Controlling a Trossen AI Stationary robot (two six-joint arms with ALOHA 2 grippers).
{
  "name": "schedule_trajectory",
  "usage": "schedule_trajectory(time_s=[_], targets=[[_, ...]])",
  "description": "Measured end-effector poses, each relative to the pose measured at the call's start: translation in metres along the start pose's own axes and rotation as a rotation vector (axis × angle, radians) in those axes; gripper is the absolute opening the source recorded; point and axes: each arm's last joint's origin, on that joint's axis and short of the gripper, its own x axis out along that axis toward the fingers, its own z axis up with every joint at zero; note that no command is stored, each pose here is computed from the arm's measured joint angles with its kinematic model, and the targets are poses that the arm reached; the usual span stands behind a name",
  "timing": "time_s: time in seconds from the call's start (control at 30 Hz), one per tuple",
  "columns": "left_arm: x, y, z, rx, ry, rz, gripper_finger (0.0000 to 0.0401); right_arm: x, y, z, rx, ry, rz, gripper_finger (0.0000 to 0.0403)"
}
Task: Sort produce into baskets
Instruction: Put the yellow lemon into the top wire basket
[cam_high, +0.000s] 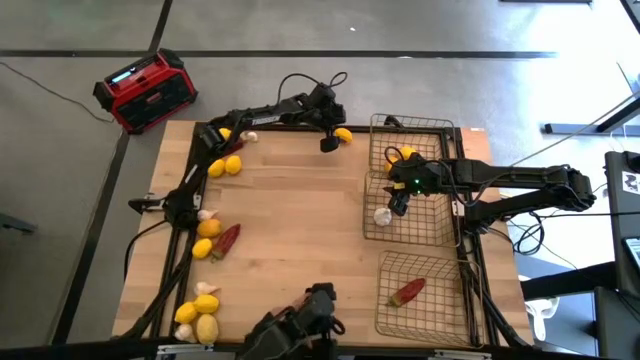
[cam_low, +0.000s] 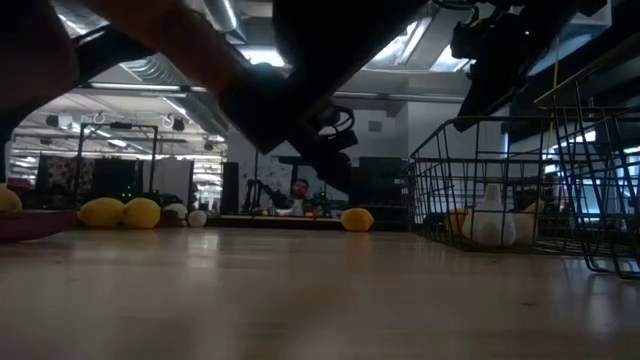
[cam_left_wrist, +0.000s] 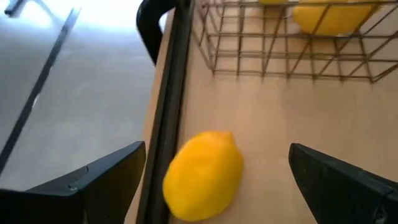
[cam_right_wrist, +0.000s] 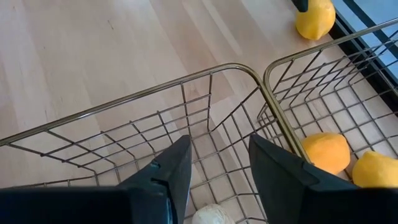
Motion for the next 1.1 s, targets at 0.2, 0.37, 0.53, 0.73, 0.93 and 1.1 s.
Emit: schedule_trajectory(time_s=[0.2, 0.37, 0.53, 0.73, 0.93, 1.1], targets=[[0.004, 0.019, -0.016, -0.069, -0.015, -0.036, 0.0392, 0.000, 0.000, 0.001, -0.001, -0.007, -0.009, 0.0159], [0.015, 0.025, -0.035, -0.115, -0.018, -0.107, 0.0392, 0.000, 0.000, 0.002, -0.007, -0.023, -0.013, 0.0159], [0.023, 0.021, -0.035, -0.069, -0.028, -0.119, 0.0392, 0.000, 0.000, 0.005, -0.020, -0.057, -0.015, 0.0159], [0.023, 0.019, -0.031, -0.042, -0.041, -0.120, 0.0392, 0.000, 0.000, 0.006, -0.028, -0.060, -0.015, 0.0159], [0.023, 0.019, -0.031, -0.060, -0.039, -0.120, 0.0374, 0.000, 0.000, 0.006, -0.029, -0.060, -0.014, 0.0159], [0.023, 0.017, -0.032, -0.091, -0.017, -0.126, 0.0336, 0.000, 0.001, 0.006, -0.029, -0.060, -0.013, 0.0159]])
